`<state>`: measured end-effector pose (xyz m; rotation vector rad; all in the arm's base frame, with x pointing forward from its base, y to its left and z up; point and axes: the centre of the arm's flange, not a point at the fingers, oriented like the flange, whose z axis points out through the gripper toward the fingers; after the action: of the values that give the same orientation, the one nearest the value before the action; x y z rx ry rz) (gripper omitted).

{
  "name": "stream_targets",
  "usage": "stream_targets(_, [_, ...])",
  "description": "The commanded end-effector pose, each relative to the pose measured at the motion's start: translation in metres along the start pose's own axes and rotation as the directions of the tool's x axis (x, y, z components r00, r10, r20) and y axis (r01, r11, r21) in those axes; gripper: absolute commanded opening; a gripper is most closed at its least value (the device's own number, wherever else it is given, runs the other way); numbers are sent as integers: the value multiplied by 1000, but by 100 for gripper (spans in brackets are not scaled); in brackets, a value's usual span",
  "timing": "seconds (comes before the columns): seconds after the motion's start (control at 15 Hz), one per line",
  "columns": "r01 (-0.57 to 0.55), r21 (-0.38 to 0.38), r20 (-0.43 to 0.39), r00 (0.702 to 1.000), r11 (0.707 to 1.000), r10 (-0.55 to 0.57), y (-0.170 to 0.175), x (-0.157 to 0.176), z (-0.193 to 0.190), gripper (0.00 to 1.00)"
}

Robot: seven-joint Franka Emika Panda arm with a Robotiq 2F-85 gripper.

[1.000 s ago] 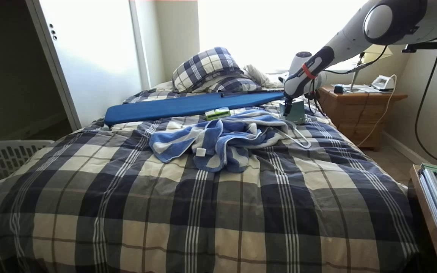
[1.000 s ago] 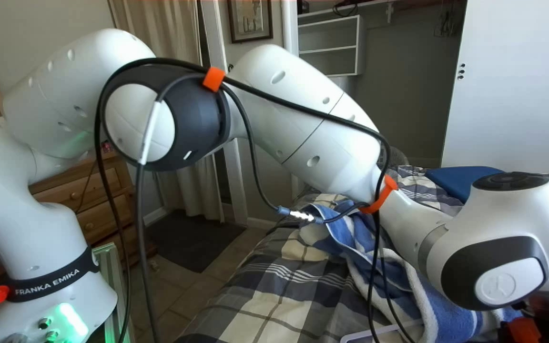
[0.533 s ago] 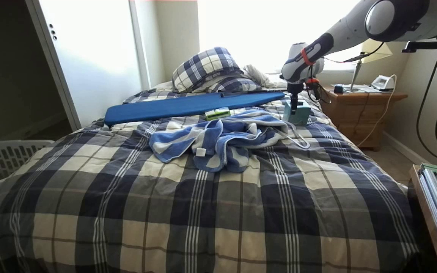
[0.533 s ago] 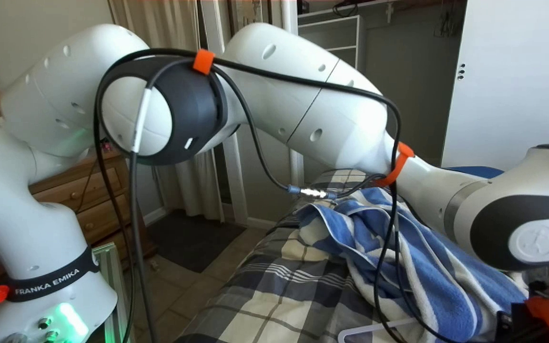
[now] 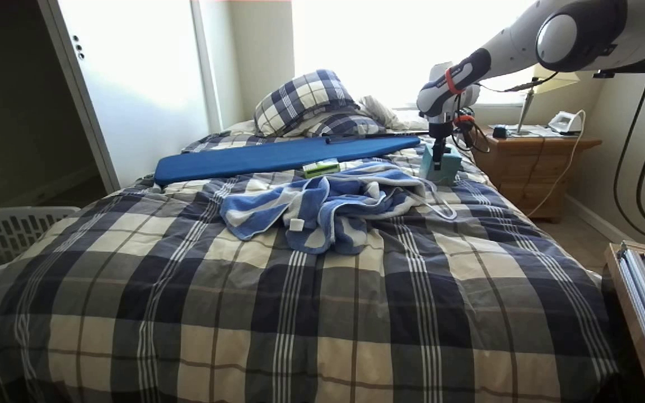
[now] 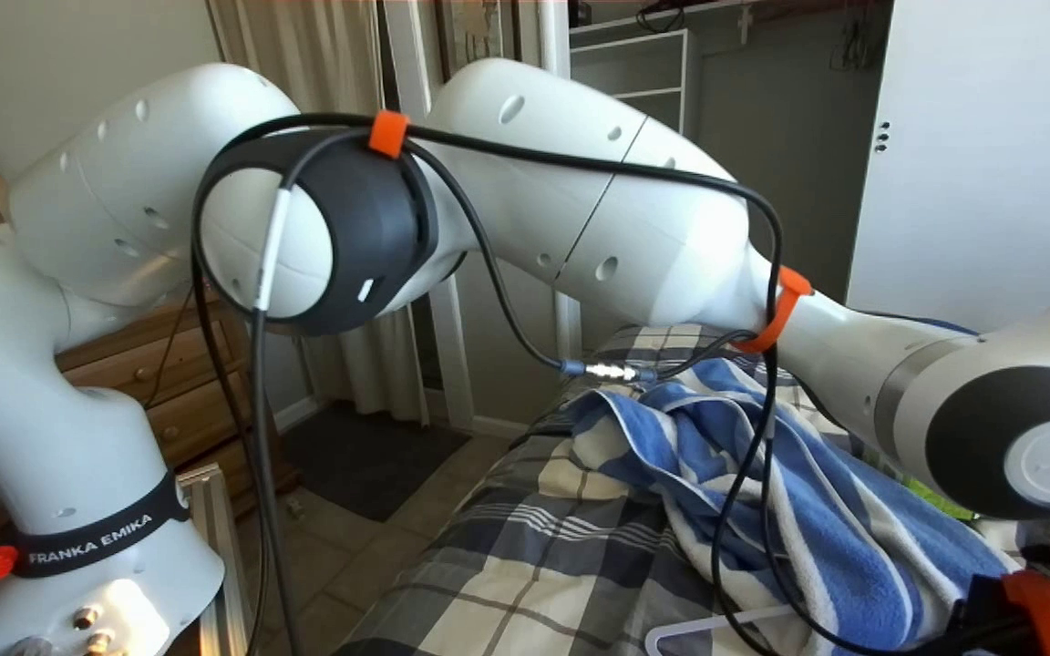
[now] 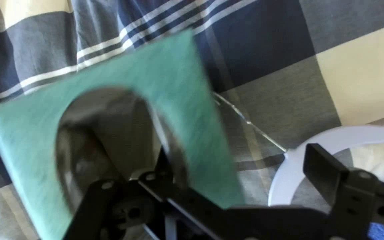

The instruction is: Move the light blue box to the left of the bed

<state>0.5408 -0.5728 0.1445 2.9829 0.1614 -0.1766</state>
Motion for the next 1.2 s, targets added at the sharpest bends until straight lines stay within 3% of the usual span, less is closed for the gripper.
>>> stream_targets(0.0, [-132, 6, -16, 991, 991, 132, 18, 1, 12, 100])
stream_targets(0.4, [-207, 15, 6, 978, 978, 207, 20, 0, 31, 100])
stream_targets(0.47, [-208, 28, -18, 978, 978, 208, 19, 2, 32, 75])
stream_targets(0.53, [-215, 44, -27, 976, 976, 216, 18, 3, 32, 74])
stream_targets(0.73, [-242, 46, -49, 969, 969, 244, 16, 2, 25, 51])
stream_targets(1.13, [-319, -82, -184, 936, 944, 300, 29, -19, -21, 10])
